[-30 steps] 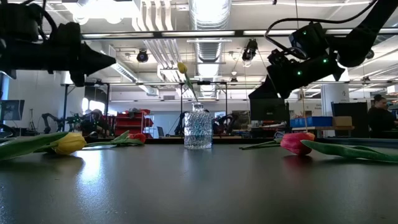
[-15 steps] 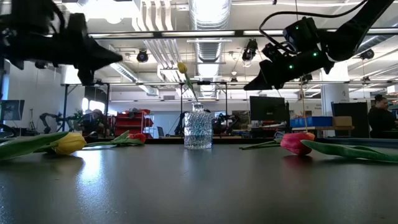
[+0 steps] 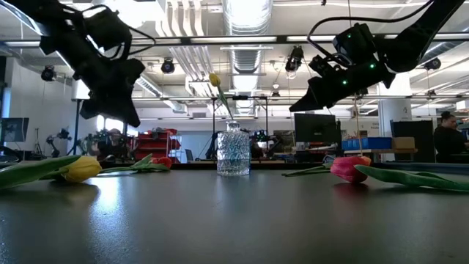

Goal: Sort flowers into vase by color
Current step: Adjust the top red tulip

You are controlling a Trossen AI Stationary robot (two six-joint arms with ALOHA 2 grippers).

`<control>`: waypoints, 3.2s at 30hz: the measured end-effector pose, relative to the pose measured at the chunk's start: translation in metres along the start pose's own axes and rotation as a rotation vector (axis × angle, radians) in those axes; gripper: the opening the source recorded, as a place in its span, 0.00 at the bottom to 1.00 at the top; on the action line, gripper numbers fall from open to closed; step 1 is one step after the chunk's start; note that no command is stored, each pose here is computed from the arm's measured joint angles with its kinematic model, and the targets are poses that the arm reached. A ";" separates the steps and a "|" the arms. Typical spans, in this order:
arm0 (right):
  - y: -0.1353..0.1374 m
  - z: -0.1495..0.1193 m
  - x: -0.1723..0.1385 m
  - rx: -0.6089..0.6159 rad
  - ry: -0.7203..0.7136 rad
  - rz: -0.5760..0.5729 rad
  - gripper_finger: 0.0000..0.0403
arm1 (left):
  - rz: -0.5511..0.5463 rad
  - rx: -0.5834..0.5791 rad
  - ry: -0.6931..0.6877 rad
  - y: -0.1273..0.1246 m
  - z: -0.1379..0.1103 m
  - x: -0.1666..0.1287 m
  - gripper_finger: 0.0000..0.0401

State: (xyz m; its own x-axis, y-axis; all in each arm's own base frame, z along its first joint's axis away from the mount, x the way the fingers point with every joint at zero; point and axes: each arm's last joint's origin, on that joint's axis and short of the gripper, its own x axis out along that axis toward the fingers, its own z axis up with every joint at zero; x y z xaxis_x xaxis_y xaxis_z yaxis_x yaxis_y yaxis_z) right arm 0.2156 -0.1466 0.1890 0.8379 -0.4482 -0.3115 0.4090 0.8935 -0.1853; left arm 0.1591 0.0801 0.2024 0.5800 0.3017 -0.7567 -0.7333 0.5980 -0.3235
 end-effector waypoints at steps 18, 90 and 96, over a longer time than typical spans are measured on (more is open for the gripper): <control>0.003 -0.010 -0.001 0.004 0.065 0.016 0.02 | 0.294 -0.075 0.220 0.008 -0.002 0.058 0.29; 0.004 -0.015 -0.002 0.046 0.093 0.021 0.02 | 0.578 -0.030 0.195 0.032 0.025 0.030 0.00; 0.004 -0.015 -0.002 0.044 0.094 0.021 0.02 | 0.529 0.077 0.276 0.035 0.021 0.043 0.00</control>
State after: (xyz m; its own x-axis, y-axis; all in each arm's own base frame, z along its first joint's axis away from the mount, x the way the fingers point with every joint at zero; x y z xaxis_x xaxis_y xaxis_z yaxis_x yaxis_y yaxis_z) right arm 0.2097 -0.1423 0.1747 0.8096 -0.4280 -0.4016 0.4090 0.9022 -0.1370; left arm 0.1658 0.1295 0.1708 0.0227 0.3752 -0.9267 -0.8636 0.4743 0.1709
